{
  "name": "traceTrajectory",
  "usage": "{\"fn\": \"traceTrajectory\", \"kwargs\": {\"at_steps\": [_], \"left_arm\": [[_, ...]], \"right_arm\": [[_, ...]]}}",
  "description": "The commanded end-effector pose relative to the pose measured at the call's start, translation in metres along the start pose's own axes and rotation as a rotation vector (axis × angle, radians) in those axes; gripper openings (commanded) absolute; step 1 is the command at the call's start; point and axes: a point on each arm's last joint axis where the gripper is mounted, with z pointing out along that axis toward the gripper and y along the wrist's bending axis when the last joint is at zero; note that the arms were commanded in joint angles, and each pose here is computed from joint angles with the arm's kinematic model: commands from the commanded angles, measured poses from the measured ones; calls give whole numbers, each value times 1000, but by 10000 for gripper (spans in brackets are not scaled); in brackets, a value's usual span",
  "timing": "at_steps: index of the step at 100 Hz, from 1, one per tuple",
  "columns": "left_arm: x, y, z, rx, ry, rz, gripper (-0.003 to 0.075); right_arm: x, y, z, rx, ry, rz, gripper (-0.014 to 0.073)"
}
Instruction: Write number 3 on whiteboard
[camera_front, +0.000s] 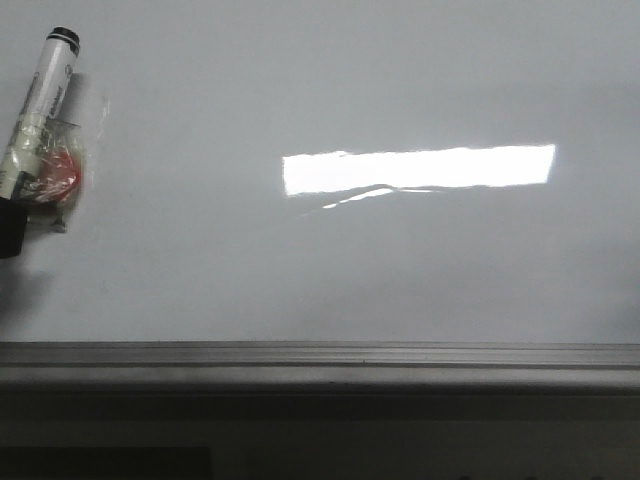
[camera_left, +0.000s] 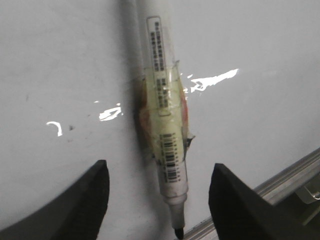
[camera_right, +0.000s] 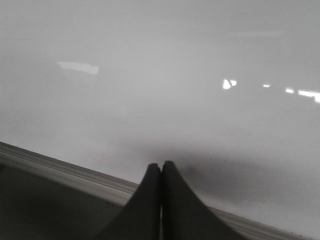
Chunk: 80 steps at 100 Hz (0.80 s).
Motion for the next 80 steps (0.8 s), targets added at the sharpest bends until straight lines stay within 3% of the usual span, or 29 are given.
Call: {"fn": "traceTrajectory", "kwargs": {"at_steps": [1, 20, 26, 37, 38, 43, 54, 67, 80], "left_arm": [[-14, -1, 3, -11, -73, -11, 406], [-11, -6, 11, 7, -47, 5, 402], [-9, -8, 13, 14, -31, 11, 354], [-7, -8, 18, 16, -4, 11, 141], [-6, -8, 18, 15, -2, 8, 85], [-5, -8, 19, 13, 6, 8, -25], [-5, -8, 21, 11, 15, 2, -20], [-6, -8, 19, 15, 5, 18, -20], [-7, -17, 12, 73, -20, 184, -20]], "right_arm": [[-17, 1, -4, 9, -91, -15, -66], [-17, 1, -4, 10, -95, -15, -66], [-17, 1, -4, 10, -95, -15, -66], [-17, 1, -4, 10, -95, -15, -66], [-17, 1, -4, 10, -95, -15, -66], [-17, 1, -4, 10, -93, -15, -66], [-16, 3, -4, -7, -88, -28, -66], [-19, 15, -4, -108, -92, -82, -64], [-30, 34, -6, -230, -78, -185, -60]]}}
